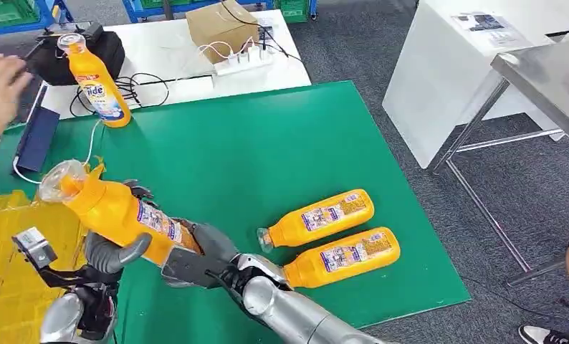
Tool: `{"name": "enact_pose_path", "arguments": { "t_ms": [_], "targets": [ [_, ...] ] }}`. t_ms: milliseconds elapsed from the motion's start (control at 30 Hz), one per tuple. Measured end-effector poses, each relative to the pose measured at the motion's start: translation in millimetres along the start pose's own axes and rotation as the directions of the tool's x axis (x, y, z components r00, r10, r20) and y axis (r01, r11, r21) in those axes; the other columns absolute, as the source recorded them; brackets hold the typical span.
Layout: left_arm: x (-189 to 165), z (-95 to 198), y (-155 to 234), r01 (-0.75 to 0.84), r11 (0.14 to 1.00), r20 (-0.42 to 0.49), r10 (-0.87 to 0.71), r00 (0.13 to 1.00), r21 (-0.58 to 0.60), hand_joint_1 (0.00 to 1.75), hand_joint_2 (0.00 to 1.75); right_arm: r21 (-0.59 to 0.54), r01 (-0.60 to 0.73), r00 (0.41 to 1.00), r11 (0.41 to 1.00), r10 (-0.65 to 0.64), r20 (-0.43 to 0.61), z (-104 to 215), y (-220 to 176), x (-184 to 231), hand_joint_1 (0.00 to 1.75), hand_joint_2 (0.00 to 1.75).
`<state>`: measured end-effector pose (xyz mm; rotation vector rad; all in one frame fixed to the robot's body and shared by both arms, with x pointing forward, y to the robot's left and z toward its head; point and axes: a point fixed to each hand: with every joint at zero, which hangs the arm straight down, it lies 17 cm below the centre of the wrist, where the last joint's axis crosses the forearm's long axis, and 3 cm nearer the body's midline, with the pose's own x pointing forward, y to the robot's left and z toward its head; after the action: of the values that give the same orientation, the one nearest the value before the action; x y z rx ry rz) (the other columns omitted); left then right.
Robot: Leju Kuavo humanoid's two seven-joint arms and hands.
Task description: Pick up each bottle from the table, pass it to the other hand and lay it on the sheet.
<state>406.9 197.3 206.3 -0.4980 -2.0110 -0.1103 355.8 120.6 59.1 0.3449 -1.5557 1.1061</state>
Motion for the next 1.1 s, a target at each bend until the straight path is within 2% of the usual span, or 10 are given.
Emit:
{"name": "enact_pose_path", "arguments": {
  "t_ms": [100, 133, 167, 200, 367, 633, 700, 833, 933, 1100],
  "targets": [
    [2.6, -2.8, -3.9, 0.106, 0.994, 0.021, -0.106, 0.994, -0.006, 1.75, 1.75, -0.039, -0.007, 1.000, 0.999, 0.007, 0.010, 1.2, -16.9, 1.2, 1.75, 1.75],
    [3.1, -3.4, -3.6, 0.133, 0.991, 0.025, -0.133, 0.991, -0.004, 1.75, 1.75, -0.053, -0.008, 1.000, 0.999, 0.009, 0.017, 1.3, -23.0, 3.5, 1.40, 1.75],
    [4.8, -4.2, -4.7, 0.146, 0.989, 0.032, -0.146, 0.989, -0.006, 1.75, 1.75, -0.062, -0.010, 1.000, 0.998, 0.011, 0.022, 1.5, -27.2, 4.9, 0.35, 1.75],
    [6.3, -5.0, -6.2, 0.160, 0.987, 0.039, -0.160, 0.986, -0.008, 1.75, 1.75, -0.070, -0.013, 1.000, 0.997, 0.015, 0.025, 2.0, -31.2, 5.5, 0.00, 1.75],
    [9.4, -4.2, 10.9, 0.457, 0.888, 0.055, -0.460, 0.886, 0.058, 1.75, 1.75, -0.139, -0.032, 0.999, 0.990, 0.036, 0.026, 9.0, -59.6, 3.7, 0.00, 1.75],
    [-1.2, 39.3, 58.1, 0.955, 0.291, -0.038, -0.955, 0.293, 0.059, 1.75, 1.75, -0.286, -0.147, 0.985, 0.947, 0.166, 0.043, 56.6, -110.5, -8.1, 0.00, 1.75],
    [-4.1, 55.3, 67.7, 0.988, 0.147, -0.053, -0.987, 0.149, 0.037, 1.75, 1.75, -0.313, -0.178, 0.979, 0.933, 0.200, 0.038, 74.3, -119.4, -14.4, 0.00, 1.75],
    [-11.1, 75.5, 81.9, 0.999, 0.050, -0.081, -0.996, 0.049, -0.008, 1.75, 1.75, -0.339, -0.200, 0.973, 0.919, 0.226, 0.038, 95.7, -129.7, -18.3, 0.00, 1.75],
    [-28.1, 92.2, 101.4, 0.979, -0.170, -0.087, -0.980, -0.180, -0.111, 1.75, 1.75, -0.287, -0.220, 0.971, 0.932, 0.238, 0.029, 111.8, -128.0, -27.9, 0.00, 1.75],
    [-76.5, 141.4, 142.8, 0.924, -0.216, -0.100, -0.961, -0.259, -0.317, 1.75, 1.75, -0.130, -0.241, 0.970, 0.962, 0.236, -0.055, 164.6, -137.7, -79.6, 0.00, 1.75]
  ]
}}
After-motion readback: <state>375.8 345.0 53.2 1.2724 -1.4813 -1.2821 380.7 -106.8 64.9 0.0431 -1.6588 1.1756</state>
